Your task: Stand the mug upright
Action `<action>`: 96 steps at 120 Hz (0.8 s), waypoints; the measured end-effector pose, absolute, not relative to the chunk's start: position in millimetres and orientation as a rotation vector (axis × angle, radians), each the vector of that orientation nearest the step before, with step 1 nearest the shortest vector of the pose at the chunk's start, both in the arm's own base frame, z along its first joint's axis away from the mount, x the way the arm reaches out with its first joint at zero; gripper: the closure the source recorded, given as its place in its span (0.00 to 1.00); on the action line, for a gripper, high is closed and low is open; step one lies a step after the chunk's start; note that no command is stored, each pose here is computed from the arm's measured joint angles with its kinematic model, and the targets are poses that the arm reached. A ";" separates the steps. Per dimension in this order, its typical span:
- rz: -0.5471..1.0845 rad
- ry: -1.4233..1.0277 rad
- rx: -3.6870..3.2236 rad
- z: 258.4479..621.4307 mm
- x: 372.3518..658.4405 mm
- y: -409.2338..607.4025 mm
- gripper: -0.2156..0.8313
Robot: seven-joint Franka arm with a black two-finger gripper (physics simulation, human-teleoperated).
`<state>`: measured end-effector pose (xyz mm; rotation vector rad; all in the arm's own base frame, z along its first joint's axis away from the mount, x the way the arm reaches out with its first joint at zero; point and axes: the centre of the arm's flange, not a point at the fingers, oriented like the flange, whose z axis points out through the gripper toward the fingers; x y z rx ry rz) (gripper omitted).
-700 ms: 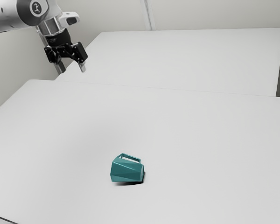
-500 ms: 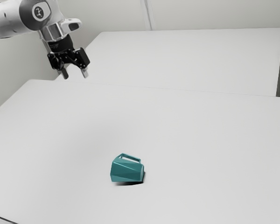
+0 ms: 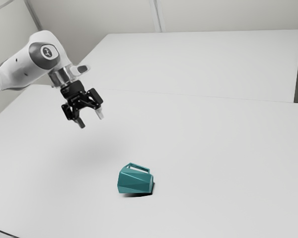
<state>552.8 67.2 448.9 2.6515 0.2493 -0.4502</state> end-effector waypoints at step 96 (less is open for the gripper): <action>-0.500 0.216 2.259 314.0 486.4 36.1 0.21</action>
